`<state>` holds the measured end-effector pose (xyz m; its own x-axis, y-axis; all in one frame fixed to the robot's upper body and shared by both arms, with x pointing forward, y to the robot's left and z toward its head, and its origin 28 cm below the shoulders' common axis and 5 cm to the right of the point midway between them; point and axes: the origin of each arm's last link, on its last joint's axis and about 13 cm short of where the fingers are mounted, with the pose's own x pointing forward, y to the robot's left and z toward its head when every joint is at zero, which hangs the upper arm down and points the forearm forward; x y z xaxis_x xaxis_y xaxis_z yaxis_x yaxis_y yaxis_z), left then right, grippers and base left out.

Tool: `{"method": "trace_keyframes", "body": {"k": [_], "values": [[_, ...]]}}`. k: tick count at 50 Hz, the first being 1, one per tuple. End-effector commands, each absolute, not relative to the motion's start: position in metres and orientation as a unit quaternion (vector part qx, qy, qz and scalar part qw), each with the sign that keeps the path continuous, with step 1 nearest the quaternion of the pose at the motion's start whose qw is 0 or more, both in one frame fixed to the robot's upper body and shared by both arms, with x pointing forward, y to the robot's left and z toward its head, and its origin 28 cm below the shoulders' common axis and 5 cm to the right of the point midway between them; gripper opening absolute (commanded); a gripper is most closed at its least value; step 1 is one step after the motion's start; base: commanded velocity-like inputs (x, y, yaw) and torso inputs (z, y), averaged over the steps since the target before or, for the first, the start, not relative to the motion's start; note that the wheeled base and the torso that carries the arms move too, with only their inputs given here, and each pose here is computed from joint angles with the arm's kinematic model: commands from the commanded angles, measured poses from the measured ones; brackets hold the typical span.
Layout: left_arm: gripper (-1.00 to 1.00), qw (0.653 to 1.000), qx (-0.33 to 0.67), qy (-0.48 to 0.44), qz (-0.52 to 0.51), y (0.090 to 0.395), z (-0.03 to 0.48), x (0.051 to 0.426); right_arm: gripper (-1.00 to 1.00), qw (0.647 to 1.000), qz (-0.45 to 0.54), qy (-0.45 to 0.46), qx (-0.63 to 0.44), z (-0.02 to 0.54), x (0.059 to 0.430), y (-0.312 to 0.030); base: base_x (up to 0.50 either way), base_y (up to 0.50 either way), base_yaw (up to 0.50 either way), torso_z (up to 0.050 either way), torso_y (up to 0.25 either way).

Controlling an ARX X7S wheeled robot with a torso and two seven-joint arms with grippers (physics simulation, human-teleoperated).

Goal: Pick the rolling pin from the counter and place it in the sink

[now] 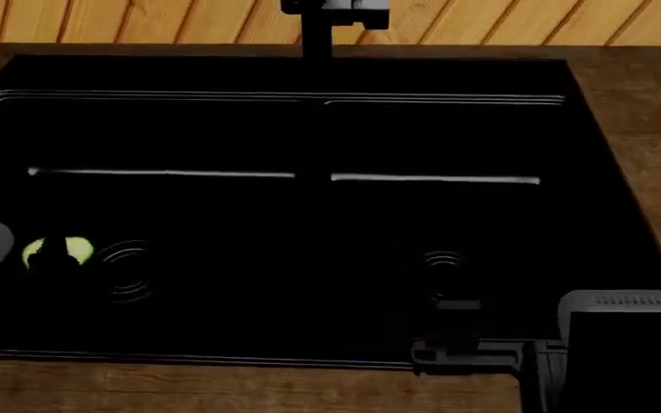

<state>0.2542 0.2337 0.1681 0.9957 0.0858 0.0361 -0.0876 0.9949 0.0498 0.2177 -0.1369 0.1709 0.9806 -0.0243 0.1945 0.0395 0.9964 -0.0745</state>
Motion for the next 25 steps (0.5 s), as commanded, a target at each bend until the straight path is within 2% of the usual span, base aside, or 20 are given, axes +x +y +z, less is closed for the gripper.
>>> {"method": "trace_keyframes", "body": {"k": [1,8,14,25], "values": [[1.00,0.998,0.019,-0.020,0.048,0.2346,0.1703,0.2523,1.00,0.994,-0.024,-0.098,-0.030,0.1687,0.2169,-0.1393,0.50,0.23,0.00,0.000,0.000],[1.00,0.998,0.018,-0.020,0.052,0.2355,0.1686,0.2508,1.00,0.995,-0.026,-0.093,-0.030,0.1685,0.2156,-0.1387,0.48,0.22,0.00,0.000,0.000],[1.00,0.998,0.017,-0.020,0.053,0.2353,0.1686,0.2508,1.00,0.995,-0.023,-0.095,-0.024,0.1683,0.2157,-0.1383,0.00,0.00,0.00,0.000,0.002],[1.00,0.998,0.015,-0.021,0.051,0.2348,0.1698,0.2503,1.00,0.995,-0.025,-0.098,-0.022,0.1681,0.2136,-0.1392,0.24,0.44,0.00,0.000,0.000]]}}
